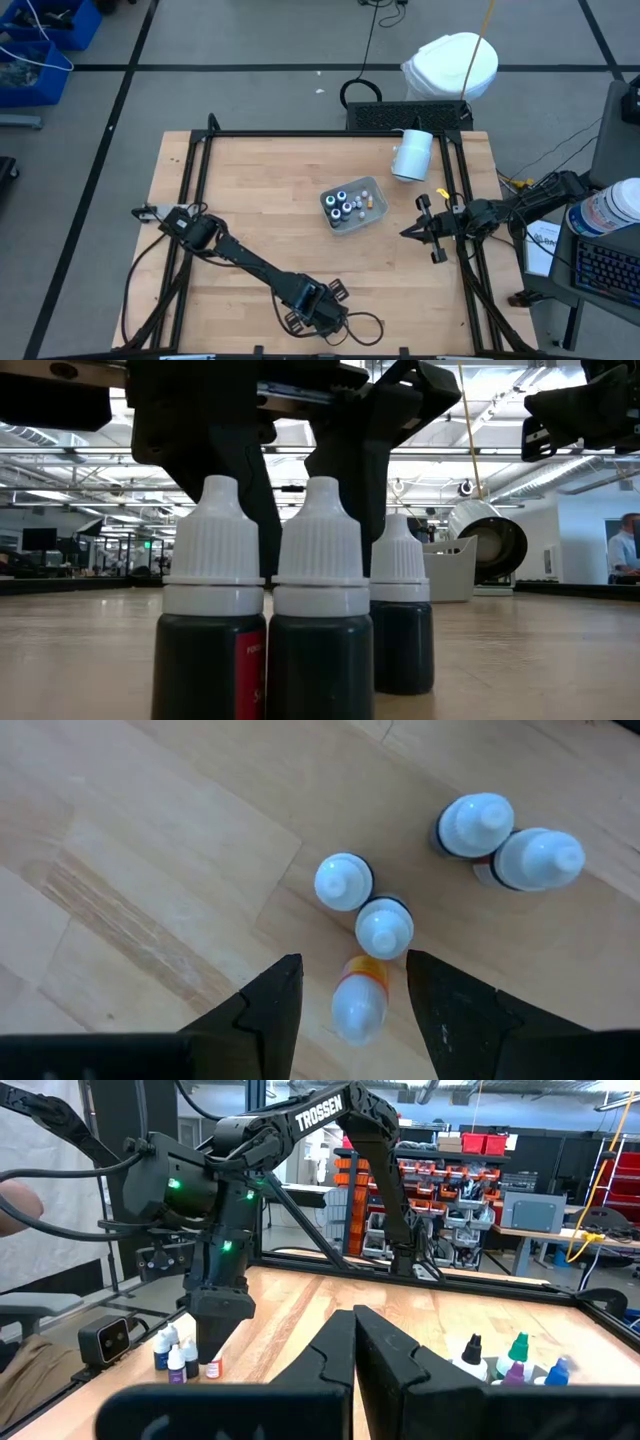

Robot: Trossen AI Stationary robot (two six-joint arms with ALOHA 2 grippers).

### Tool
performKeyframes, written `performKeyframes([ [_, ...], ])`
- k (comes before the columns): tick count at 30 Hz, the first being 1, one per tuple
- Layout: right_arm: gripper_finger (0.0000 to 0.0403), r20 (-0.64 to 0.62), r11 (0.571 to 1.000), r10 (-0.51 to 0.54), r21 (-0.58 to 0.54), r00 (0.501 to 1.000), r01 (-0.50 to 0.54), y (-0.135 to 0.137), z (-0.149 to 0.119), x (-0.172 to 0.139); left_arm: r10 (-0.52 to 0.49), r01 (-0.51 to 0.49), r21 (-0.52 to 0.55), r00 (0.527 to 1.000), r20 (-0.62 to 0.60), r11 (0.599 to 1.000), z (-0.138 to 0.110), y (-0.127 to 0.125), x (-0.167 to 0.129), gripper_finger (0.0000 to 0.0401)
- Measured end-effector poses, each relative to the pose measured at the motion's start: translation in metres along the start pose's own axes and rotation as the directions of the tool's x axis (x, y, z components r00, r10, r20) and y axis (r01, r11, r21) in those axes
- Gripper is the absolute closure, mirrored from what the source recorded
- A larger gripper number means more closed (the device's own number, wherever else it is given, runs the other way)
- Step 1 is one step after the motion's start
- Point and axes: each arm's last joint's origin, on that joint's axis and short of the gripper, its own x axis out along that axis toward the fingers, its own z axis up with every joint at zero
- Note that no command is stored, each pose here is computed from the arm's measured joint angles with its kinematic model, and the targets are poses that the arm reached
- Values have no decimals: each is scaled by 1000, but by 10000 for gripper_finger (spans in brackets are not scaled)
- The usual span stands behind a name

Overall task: Pick & Place food coloring
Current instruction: Put the small yellow food coloring bottle into the gray bin

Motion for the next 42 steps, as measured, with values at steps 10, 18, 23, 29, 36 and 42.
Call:
performKeyframes([
  [10, 403, -8, 1000, 1, 0, 1000, -1, 0, -1, 0, 0, 0, -11, 1000, -2, 1000, 0, 0, 0, 215],
  [18, 403, -8, 1000, 0, -2, 1000, 0, 0, -1, 0, 20, -20, -12, 1000, -13, 1000, -1, 1, 0, 276],
  [23, 403, -8, 1000, 1, -2, 1000, -1, 0, -1, 0, 23, -23, -18, 1000, -14, 1000, -1, 2, 0, 319],
  [29, 403, -15, 1000, 1, -3, 1000, -1, 0, -1, 0, 27, -27, -6, 999, -21, 1000, -2, 2, -1, 347],
  [36, 403, -18, 1000, 1, -4, 1000, -2, 0, -2, 0, 111, -109, 28, 990, -87, 994, 0, 8, -12, 345],
  [42, 403, -16, 1000, 1, -8, 1000, -1, 0, -2, 0, 180, -181, -22, 983, -20, 983, 15, 31, -50, 346],
])
